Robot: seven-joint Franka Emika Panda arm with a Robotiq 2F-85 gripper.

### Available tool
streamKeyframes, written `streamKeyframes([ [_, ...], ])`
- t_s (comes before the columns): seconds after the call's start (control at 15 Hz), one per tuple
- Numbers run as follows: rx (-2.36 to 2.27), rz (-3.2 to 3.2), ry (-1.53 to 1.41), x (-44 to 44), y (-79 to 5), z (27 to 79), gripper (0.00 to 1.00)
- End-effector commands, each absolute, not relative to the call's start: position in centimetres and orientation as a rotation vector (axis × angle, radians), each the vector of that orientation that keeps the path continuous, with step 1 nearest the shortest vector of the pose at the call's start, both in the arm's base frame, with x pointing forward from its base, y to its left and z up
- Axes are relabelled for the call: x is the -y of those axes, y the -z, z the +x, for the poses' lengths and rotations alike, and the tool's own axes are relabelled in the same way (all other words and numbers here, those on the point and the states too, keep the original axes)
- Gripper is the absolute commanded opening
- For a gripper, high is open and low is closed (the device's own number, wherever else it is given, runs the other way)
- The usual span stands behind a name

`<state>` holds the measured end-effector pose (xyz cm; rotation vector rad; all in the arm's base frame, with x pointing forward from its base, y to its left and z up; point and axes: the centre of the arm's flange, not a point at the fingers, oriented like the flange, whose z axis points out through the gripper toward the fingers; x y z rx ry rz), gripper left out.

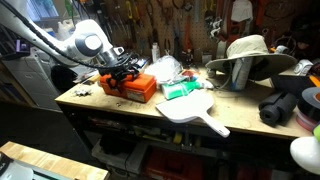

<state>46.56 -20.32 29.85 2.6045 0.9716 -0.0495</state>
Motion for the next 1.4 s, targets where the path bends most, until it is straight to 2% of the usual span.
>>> streamKeyframes([
  [0.0,-0.959,2.595,0.032,20.2,-28.6,46.9,1.00],
  [0.07,-0.952,2.597,0.030,20.2,-28.7,46.9,0.99],
  [0.13,-0.940,2.602,0.025,20.2,-28.6,46.8,0.74],
  [0.27,-0.913,2.610,0.013,20.1,-28.6,46.9,0.70],
  [0.4,-0.880,2.612,-0.009,19.9,-28.6,47.0,0.55],
  [0.53,-0.849,2.618,-0.013,19.6,-28.5,47.0,0.52],
  [0.67,-0.864,2.629,0.015,19.5,-28.7,46.8,0.42],
  [0.73,-0.892,2.622,0.033,19.4,-28.9,46.6,0.91],
  [0.87,-0.928,2.636,0.052,19.5,-29.7,46.0,0.92],
  [1.0,-0.932,2.651,0.030,19.5,-30.7,45.4,1.00],
  [1.33,-0.879,2.749,0.026,19.6,-33.7,43.7,1.00],
])
